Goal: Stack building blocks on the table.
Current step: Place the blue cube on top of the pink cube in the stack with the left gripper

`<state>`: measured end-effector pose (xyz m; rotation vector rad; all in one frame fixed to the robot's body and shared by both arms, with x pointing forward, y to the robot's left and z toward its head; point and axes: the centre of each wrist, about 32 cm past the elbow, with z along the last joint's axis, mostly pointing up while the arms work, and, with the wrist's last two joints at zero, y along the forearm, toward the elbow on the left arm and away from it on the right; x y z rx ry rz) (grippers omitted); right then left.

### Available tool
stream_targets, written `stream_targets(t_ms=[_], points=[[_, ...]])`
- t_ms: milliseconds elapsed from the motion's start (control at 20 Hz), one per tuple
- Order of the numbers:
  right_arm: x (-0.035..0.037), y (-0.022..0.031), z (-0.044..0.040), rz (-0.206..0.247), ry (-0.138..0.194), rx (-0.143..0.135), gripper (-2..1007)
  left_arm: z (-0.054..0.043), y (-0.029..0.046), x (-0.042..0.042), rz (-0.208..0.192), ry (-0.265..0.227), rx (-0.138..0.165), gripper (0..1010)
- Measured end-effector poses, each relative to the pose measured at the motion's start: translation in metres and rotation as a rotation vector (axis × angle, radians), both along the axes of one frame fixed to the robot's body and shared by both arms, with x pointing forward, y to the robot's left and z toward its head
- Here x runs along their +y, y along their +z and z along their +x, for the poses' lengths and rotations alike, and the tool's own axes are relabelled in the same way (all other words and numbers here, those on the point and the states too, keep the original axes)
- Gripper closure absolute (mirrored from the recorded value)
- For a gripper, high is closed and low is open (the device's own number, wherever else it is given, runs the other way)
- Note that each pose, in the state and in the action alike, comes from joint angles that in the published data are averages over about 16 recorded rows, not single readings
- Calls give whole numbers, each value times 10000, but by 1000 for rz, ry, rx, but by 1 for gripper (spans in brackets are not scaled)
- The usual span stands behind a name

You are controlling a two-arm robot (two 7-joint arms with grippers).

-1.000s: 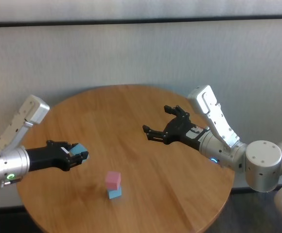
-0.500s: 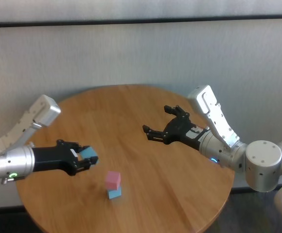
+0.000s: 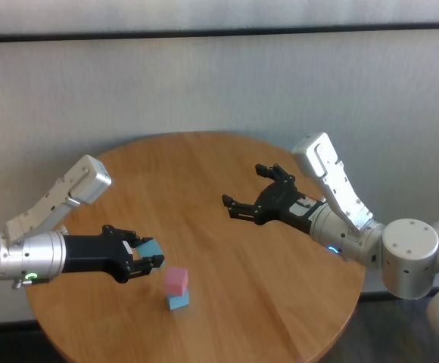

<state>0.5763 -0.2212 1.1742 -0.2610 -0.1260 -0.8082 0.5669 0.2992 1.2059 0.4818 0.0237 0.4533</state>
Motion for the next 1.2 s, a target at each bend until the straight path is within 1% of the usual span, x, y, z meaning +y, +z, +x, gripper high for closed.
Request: stream_targets(t_ms=[400,750,1200], points=[[0,0,0,0,0,0,4,18,7,-61,2,-49,8,614],[0,0,0,0,0,0,4,41,15,-130,6,-96,10,614],[0,0,0,0,0,0,4,77,-6,-198,23,-130,12,614]])
